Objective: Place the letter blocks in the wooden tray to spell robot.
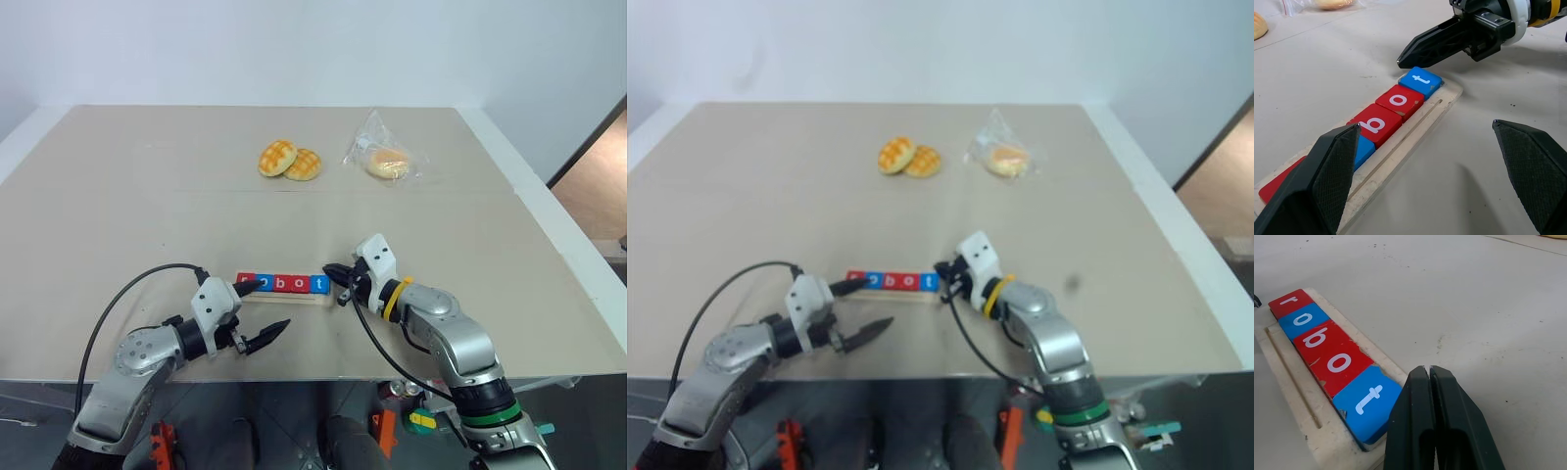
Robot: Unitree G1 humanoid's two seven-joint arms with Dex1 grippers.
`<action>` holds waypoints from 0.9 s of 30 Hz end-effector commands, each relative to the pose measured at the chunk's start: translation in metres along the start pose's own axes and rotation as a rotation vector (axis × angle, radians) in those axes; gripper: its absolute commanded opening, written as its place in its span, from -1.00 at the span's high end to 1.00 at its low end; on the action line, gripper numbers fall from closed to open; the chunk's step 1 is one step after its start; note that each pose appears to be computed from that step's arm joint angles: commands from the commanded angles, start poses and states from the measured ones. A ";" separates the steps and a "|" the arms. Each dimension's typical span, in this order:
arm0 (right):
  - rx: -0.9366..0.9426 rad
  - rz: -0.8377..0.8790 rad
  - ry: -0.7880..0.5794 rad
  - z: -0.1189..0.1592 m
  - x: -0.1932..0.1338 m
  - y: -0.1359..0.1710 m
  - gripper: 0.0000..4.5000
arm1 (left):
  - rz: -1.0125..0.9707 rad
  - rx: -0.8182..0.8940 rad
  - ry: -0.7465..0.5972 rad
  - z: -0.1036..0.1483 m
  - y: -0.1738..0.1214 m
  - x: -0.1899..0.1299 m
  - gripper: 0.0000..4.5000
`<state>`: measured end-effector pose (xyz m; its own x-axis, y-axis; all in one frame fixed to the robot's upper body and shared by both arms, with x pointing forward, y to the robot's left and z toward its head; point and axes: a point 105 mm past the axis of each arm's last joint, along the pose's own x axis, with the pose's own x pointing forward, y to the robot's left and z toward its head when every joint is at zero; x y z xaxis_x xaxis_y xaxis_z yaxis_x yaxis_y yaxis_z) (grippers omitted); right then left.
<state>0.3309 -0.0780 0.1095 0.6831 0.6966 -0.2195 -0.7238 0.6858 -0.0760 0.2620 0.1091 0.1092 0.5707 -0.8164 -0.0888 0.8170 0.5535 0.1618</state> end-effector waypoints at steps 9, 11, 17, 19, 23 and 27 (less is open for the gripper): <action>-0.011 -0.023 -0.058 0.012 -0.006 0.000 0.97 | 0.024 0.045 -0.035 0.012 0.009 0.001 -1.00; 0.029 -0.066 -0.082 0.018 -0.010 -0.014 0.74 | 0.058 0.037 -0.047 0.016 0.016 0.000 -1.00; 0.010 -0.056 -0.132 0.038 -0.036 -0.041 -0.16 | 0.175 0.021 -0.015 0.018 0.052 -0.025 -1.00; -0.010 -0.010 -0.106 0.035 -0.050 -0.045 -0.43 | 0.230 0.004 0.015 0.016 0.070 -0.045 -1.00; 0.002 0.045 -0.063 0.027 -0.077 -0.051 -0.99 | 0.367 -0.023 0.053 0.013 0.102 -0.083 -1.00; 0.014 0.019 -0.068 0.025 -0.087 -0.054 -0.99 | 0.449 -0.031 0.057 0.011 0.113 -0.095 -1.00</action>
